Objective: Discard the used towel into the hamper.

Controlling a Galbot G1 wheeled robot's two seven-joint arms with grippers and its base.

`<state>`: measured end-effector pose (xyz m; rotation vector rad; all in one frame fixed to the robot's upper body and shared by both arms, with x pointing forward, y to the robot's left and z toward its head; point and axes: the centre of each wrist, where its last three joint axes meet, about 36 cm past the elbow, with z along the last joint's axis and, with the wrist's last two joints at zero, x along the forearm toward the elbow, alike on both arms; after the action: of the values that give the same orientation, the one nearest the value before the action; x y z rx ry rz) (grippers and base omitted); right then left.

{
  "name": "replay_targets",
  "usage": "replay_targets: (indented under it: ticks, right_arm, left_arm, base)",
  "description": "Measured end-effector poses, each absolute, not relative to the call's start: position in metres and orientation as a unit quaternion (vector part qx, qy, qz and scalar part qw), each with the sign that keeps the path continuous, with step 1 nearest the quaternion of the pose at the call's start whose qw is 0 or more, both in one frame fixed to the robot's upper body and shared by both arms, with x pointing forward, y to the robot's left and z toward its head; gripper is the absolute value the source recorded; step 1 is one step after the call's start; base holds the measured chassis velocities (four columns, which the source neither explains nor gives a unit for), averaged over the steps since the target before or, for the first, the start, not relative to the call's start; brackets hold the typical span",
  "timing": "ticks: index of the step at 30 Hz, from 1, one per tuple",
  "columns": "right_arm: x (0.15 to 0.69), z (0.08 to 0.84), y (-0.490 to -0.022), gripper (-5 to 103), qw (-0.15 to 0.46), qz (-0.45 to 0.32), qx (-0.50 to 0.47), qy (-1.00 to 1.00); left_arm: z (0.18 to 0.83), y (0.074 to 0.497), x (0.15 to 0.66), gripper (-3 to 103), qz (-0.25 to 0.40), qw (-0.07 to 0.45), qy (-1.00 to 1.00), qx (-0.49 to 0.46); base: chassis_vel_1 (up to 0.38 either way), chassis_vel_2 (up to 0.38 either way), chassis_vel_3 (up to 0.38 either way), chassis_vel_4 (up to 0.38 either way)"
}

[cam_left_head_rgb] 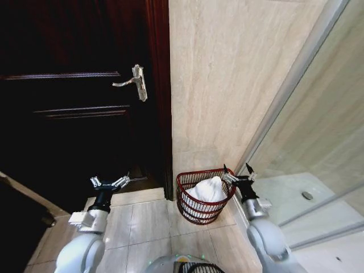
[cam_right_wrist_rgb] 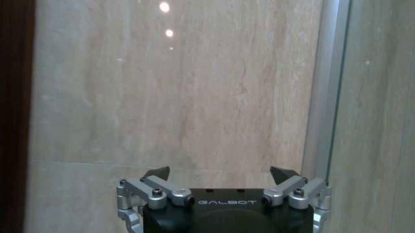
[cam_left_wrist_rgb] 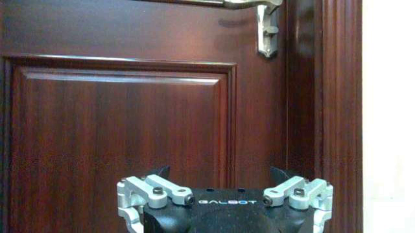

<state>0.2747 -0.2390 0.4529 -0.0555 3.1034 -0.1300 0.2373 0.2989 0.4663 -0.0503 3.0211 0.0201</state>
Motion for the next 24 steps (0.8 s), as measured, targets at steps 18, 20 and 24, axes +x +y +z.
replay_targets:
  ticks: [18,20,24]
  right_arm:
    - [0.224,0.472,-0.226,100,-0.024,-0.006,0.001,1.000]
    - [0.223,0.471,-0.225,100,-0.024,-0.005,0.000,1.000]
    - [0.221,0.471,-0.225,100,-0.019,-0.006,-0.001,1.000]
  left_arm:
    - [0.483,0.290,0.241,100,0.011,0.090,0.996,0.010]
    - [0.485,0.291,0.240,100,0.017,0.097,0.995,0.007]
    - [0.490,0.293,0.239,100,0.025,0.106,0.994,0.003]
  base:
    - [0.000,0.000,0.000,0.000]
    - [0.000,0.000,0.000,0.000]
    - [0.000,0.000,0.000,0.000]
